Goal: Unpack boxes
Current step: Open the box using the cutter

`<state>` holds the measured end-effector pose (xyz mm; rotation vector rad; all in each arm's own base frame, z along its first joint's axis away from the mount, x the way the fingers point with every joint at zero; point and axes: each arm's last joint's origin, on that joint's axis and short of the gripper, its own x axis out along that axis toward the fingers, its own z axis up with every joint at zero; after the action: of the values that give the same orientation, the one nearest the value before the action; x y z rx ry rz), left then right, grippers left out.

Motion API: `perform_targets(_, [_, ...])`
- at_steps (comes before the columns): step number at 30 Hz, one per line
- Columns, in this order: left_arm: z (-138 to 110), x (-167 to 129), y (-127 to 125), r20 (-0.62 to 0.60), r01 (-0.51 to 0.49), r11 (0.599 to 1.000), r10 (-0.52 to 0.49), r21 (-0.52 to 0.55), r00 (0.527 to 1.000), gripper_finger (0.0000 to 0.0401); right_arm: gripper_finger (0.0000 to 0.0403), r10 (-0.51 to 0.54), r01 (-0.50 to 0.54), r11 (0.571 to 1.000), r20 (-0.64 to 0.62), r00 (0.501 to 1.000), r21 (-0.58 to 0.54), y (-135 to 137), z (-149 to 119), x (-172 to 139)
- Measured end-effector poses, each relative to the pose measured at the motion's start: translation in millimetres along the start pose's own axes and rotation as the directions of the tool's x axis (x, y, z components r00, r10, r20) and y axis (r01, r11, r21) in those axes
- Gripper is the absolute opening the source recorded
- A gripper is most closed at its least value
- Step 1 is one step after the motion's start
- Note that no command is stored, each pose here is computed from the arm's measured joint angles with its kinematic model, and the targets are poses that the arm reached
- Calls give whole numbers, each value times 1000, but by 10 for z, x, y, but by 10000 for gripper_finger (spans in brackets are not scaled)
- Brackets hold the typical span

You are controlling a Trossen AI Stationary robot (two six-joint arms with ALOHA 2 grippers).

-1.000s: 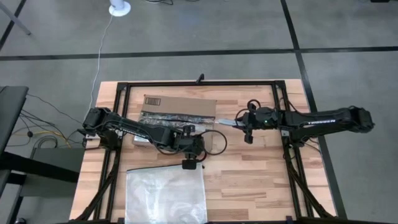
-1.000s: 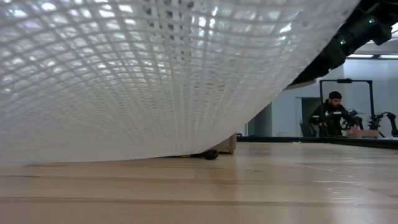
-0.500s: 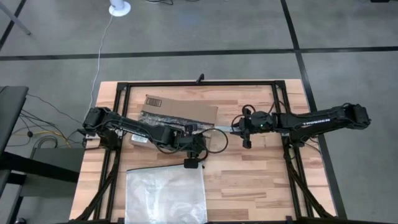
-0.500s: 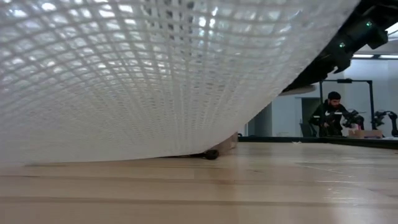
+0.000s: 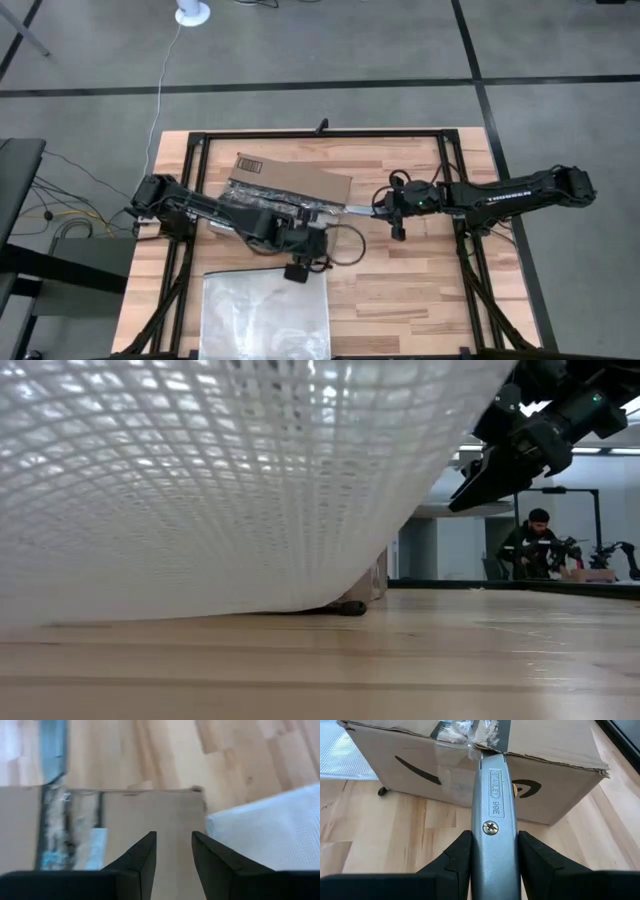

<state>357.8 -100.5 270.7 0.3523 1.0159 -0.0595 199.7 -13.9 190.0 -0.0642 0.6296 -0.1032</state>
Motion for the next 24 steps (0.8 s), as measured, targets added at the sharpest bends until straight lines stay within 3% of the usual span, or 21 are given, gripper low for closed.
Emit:
perform_targets(8, [-16, 317, -186, -67, 6, 999, -4, 34, 998, 109, 112, 4, -4, 1000, -13, 1000, 10, 4, -13, 15])
perform_targets(17, [-19, 338, -152, -74, -87, 996, 87, 4, 993, 109, 112, 32, -32, 999, -34, 999, -6, 64, 19, 17])
perform_targets(24, [1, 402, -118, -58, -98, 995, 96, -24, 994, 109, 112, 34, -36, 999, -86, 996, -21, 73, 44, -2])
